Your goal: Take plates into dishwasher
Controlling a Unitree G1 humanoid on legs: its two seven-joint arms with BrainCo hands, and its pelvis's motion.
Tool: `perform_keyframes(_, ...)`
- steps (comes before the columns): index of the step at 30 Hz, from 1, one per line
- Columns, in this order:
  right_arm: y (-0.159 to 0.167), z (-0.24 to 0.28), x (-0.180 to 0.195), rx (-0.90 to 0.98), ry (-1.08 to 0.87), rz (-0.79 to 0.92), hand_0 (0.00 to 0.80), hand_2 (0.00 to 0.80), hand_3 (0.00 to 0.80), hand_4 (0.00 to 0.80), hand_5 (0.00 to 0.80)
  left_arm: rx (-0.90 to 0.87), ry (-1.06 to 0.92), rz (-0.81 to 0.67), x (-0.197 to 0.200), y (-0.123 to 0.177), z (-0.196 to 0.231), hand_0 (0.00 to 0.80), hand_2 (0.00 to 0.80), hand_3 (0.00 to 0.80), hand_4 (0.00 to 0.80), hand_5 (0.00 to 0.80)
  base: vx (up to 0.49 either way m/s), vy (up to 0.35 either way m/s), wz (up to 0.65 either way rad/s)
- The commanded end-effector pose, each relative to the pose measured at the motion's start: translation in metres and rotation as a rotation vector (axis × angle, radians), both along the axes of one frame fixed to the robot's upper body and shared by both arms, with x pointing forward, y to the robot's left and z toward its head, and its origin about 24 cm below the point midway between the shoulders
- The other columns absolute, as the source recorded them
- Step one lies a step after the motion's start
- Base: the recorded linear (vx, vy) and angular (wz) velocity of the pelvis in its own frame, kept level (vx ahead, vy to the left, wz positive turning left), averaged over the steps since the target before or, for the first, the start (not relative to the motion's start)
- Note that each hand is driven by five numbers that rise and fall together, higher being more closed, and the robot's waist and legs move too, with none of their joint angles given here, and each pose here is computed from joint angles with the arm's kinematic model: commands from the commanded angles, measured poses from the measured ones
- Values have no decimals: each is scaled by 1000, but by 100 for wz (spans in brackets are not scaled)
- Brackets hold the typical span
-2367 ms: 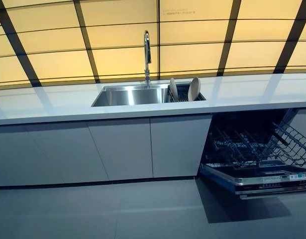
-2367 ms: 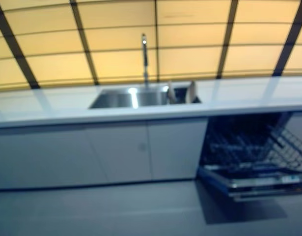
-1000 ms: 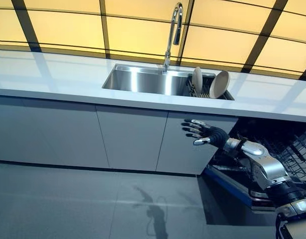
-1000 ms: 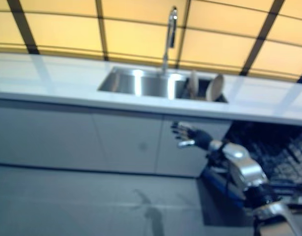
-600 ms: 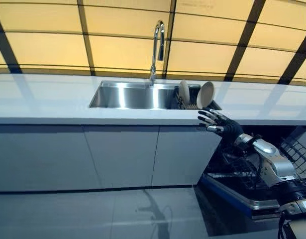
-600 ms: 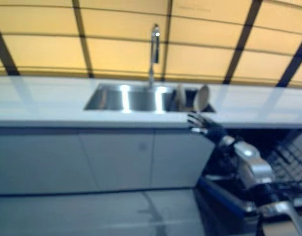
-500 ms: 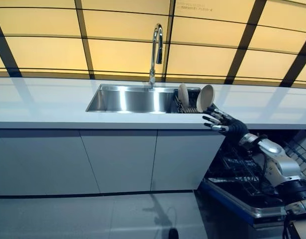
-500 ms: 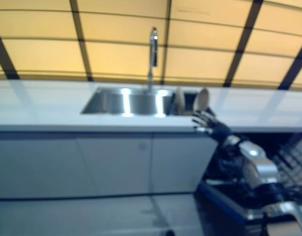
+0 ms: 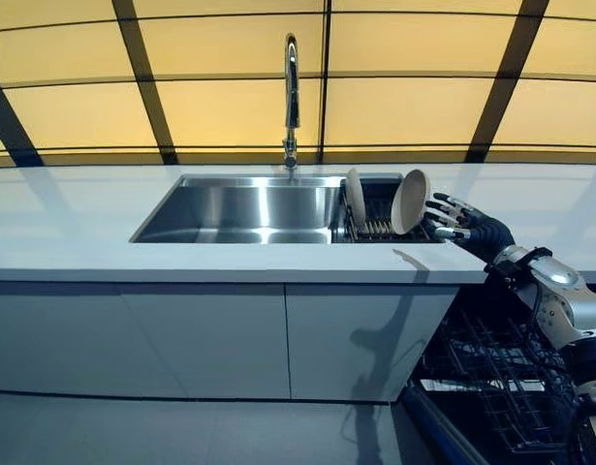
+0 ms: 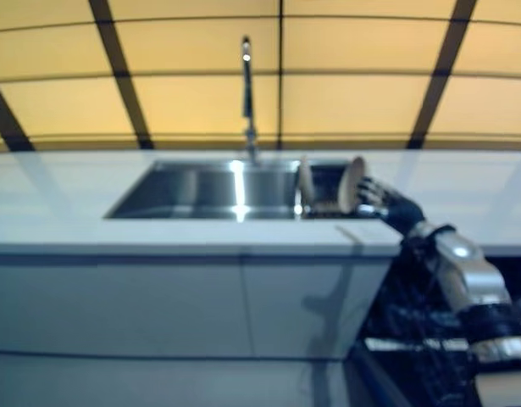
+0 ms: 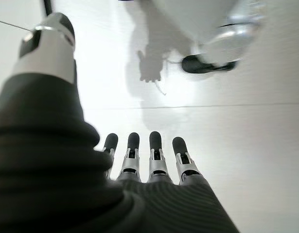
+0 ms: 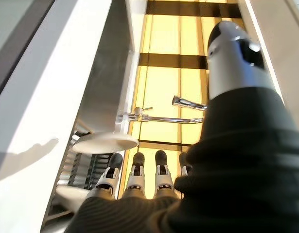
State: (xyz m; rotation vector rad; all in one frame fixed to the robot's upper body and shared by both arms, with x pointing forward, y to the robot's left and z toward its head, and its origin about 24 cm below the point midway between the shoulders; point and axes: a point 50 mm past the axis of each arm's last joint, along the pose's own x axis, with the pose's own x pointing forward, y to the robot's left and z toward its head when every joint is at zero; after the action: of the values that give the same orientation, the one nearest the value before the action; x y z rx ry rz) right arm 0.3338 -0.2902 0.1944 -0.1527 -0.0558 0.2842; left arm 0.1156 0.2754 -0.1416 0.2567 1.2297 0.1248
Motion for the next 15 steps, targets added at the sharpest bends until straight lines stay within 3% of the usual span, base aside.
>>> perform_keyframes(1, 15, 30, 1, -1, -133, 75, 0, 0, 0, 0, 0, 101, 70, -32, -21, 36, 9, 0, 0, 0, 0, 0, 131, -64, 10)
perform_keyframes(7, 31, 1, 5, -33, -91, 59, 0, 0, 0, 0, 0, 113, 41, -1, -20, 32, 8, 0, 0, 0, 0, 0, 284, -188, -22)
perform_keyframes(15, 26, 16, 15, -61, -89, 6, 0, 0, 0, 0, 0, 116, 18, -18, -19, 33, 10, 0, 0, 0, 0, 0, 383, 127, -65)
